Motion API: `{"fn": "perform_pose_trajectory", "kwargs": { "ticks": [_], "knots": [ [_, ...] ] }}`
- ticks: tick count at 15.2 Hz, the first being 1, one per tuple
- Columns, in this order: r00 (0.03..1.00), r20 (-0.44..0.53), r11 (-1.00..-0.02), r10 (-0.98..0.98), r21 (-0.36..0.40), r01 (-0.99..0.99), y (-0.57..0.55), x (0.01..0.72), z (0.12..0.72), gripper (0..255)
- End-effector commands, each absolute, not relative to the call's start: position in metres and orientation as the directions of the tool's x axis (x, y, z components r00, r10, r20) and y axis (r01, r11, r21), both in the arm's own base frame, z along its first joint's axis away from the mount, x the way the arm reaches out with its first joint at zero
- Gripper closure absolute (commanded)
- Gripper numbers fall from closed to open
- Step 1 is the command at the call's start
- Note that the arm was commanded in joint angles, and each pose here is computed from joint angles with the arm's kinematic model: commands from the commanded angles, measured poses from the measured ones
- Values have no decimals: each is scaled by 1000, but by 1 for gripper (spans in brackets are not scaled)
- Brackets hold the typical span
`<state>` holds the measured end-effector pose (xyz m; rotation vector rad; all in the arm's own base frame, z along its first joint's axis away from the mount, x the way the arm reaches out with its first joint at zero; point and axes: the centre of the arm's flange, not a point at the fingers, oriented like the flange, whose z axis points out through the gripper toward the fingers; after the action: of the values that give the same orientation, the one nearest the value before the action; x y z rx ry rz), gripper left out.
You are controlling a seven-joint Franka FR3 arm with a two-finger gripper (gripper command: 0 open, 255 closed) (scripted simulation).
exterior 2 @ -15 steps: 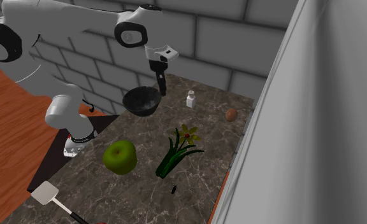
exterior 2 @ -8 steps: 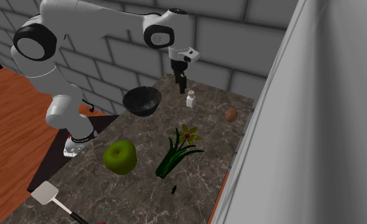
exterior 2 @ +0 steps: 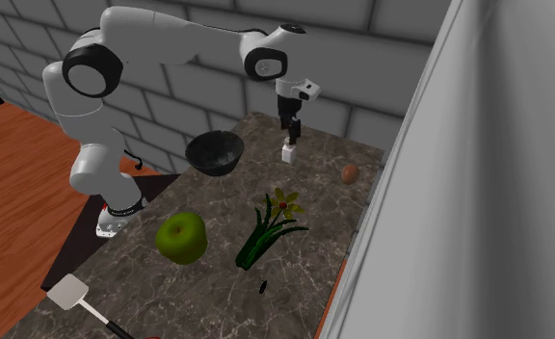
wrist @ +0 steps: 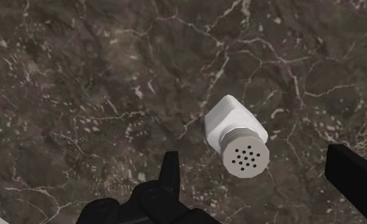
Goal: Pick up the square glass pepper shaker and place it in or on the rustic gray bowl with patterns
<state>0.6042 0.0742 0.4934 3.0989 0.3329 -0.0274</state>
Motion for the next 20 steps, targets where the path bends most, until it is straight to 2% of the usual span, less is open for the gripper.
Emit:
{"fn": "perform_pose_trajectory", "kwargs": {
  "ticks": [1, 4, 12, 13, 20],
  "knots": [
    [977, -20, -977, 213, 23, 213, 75, 606, 483, 0],
    [977, -20, -977, 213, 23, 213, 74, 605, 464, 0],
    [977, -20, -977, 213, 23, 213, 74, 605, 464, 0],
    [977, -20, -977, 213, 23, 213, 74, 605, 464, 255],
    [977, -20, -977, 213, 23, 213, 74, 605, 464, 255]
  ]
}}
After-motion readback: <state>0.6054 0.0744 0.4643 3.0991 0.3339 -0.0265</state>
